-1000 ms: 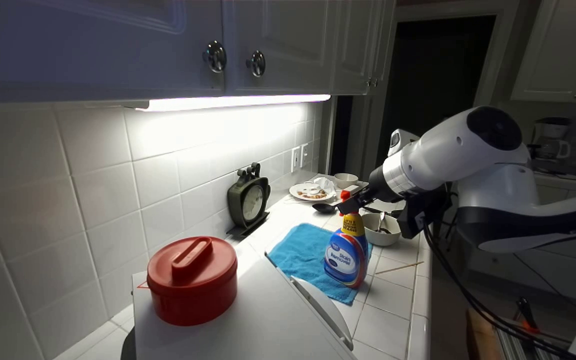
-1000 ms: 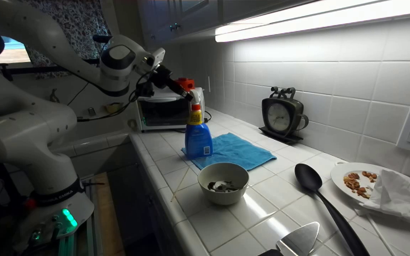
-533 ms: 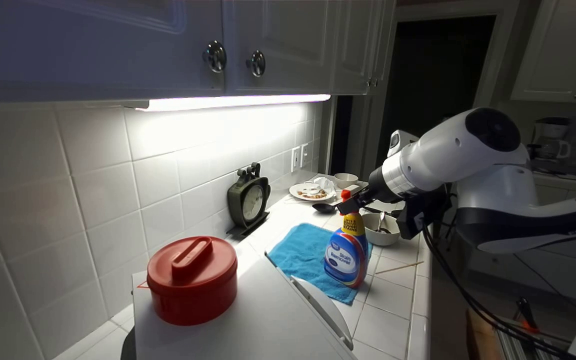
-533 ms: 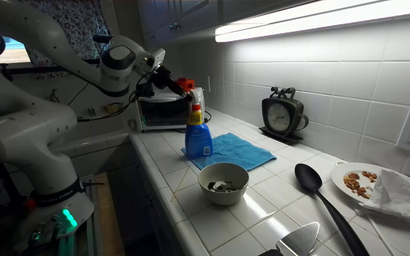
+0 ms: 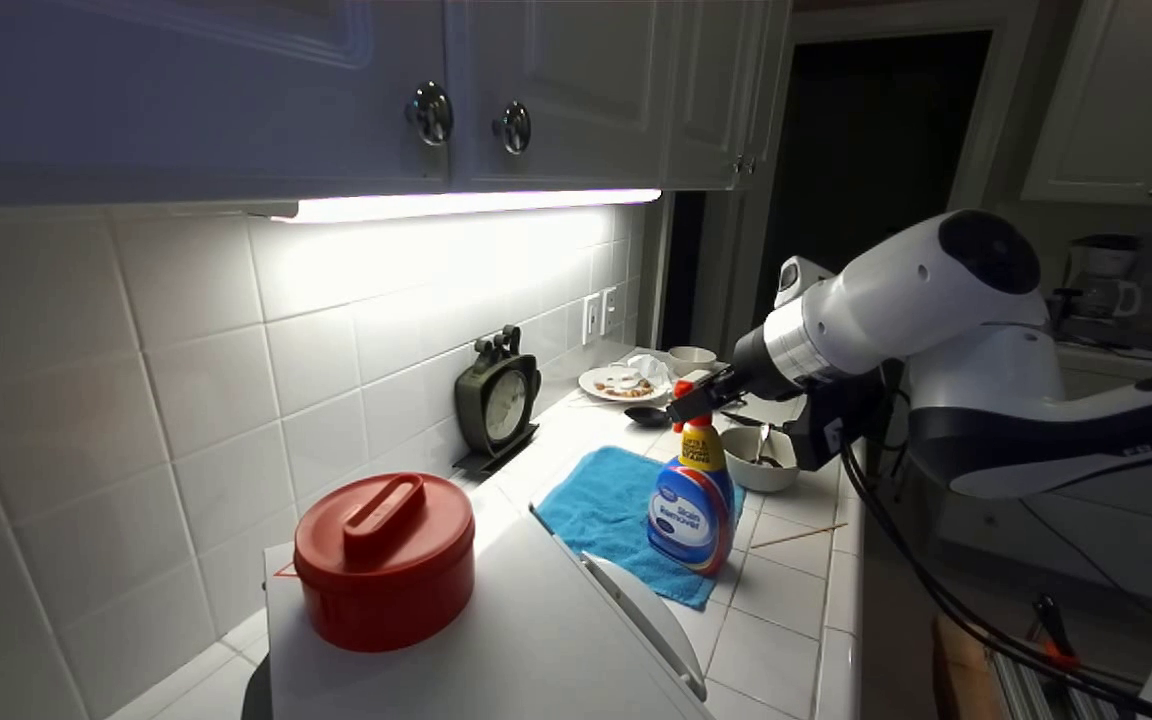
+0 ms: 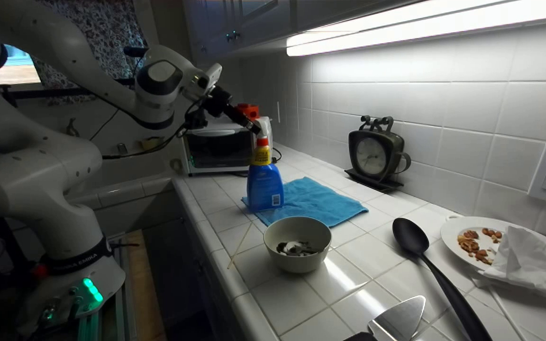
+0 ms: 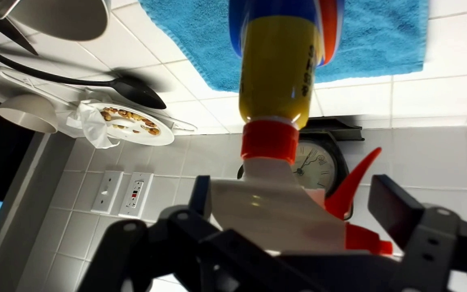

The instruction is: Spray some contents from the spray bottle

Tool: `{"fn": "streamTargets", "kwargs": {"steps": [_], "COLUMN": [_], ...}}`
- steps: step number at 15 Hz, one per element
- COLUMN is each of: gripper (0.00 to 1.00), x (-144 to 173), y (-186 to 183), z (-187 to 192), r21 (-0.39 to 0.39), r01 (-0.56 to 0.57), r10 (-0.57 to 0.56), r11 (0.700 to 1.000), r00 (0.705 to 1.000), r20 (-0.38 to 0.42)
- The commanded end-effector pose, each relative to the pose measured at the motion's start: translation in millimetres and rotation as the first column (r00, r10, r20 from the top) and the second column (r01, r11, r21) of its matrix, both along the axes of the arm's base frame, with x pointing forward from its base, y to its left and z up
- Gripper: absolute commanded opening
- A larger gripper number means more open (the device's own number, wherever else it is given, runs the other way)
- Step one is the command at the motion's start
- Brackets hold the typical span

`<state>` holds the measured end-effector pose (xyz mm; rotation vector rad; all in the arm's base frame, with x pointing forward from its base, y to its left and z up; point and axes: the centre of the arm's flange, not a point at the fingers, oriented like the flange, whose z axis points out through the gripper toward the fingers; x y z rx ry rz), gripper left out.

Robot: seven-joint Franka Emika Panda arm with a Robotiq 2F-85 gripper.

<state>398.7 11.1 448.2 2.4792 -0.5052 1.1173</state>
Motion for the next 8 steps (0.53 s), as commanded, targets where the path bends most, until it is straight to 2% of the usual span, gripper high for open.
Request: {"fn": "streamTargets", "kwargs": {"steps": [1, 8], "gripper": [1.00, 1.00], "x": [-27.3, -28.2], "y": [-7.3, -11.2], "z": [-11.8, -9.6], "r21": [0.022, 0.079], "r01": [-0.058, -0.118], "r10": [0.058, 0.121], "r11": [0.998, 0.990], "r00": [0.998, 0.992], "r20": [0.018, -0.034]}}
